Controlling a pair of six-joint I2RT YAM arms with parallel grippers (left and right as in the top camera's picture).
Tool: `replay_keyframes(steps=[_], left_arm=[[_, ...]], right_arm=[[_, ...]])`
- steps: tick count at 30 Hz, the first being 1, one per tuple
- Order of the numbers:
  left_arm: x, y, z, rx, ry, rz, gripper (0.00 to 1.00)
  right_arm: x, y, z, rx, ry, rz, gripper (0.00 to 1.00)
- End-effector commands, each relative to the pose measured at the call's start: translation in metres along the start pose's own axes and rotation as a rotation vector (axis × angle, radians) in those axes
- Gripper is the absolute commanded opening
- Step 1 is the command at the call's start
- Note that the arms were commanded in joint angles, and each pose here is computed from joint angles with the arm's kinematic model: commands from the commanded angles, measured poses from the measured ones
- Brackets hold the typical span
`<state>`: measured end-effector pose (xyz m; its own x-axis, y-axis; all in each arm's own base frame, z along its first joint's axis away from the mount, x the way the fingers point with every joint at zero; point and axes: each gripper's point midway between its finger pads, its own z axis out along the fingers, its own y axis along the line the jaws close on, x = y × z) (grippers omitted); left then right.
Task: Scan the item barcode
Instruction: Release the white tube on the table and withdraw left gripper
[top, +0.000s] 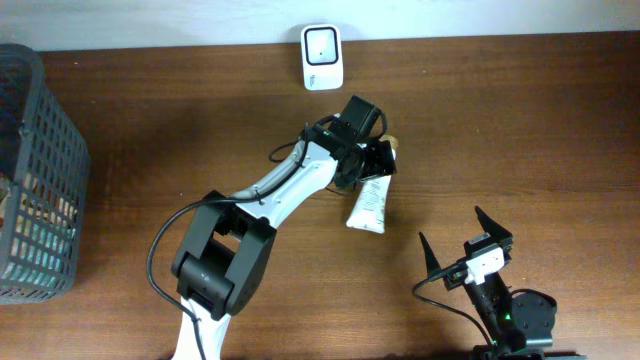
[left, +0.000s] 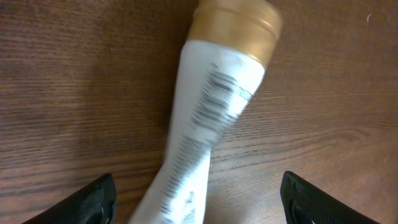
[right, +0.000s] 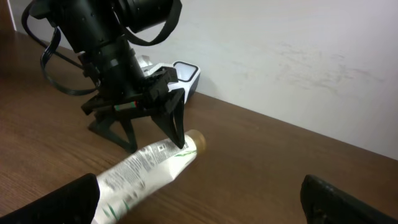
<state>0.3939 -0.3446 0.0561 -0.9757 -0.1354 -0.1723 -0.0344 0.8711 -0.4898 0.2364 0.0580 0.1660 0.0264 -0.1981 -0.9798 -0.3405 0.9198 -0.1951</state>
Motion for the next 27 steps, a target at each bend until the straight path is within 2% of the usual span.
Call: replay_keyframes(steps=[1,4,6,12,15,16,17,19,23,27], left_arm=[[-0.035,-0.027,-0.048,0.086,-0.106,0.116,0.77],[-0.062,-0.042,-0.106,0.129,-0.231,0.279,0.75],[-0.079,-0.04,-0.149,0.1,-0.331,0.328,0.75],[-0.12,0.032,-0.304,-0.065,-0.626,0.238,0.81],[-0.131,0.096,-0.402,-0.155,-0.821,0.123,0.82],[-0.132,0.118,-0.43,-0.193,-0.881,0.073,0.89],[-0.132,0.139,-0.452,-0.226,-0.929,0.027,0.9],[-0.126,0.202,-0.503,-0.33,-1.028,-0.112,0.89],[-0.098,0.313,-0.551,-0.49,-1.08,-0.407,0.78],[-0.058,0.4,-0.557,-0.593,-1.009,-0.656,0.77]], right_arm=[[0.002,0.003,0.0,-0.012,-0.001,0.011,0.98],[0.002,0.003,0.0,-0.012,-0.001,0.011,0.98],[0.002,0.003,0.0,-0.012,-0.001,0.011,0.98],[0.002,0.003,0.0,-0.012,-0.001,0.011,0.98],[0.002,0.003,0.0,-0.012,-0.001,0.011,0.98],[0.002,0.003,0.0,-0.012,-0.001,0.011,0.98],[0.002,0.003,0.0,-0.012,-0.001,0.011,0.98],[0.002,0.003,0.0,-0.012,-0.001,0.011,0.98],[0.002,0.003,0.0,-0.012,-0.001,0.011,0.98],[0.002,0.003,0.0,-0.012,-0.001,0.011,0.98]])
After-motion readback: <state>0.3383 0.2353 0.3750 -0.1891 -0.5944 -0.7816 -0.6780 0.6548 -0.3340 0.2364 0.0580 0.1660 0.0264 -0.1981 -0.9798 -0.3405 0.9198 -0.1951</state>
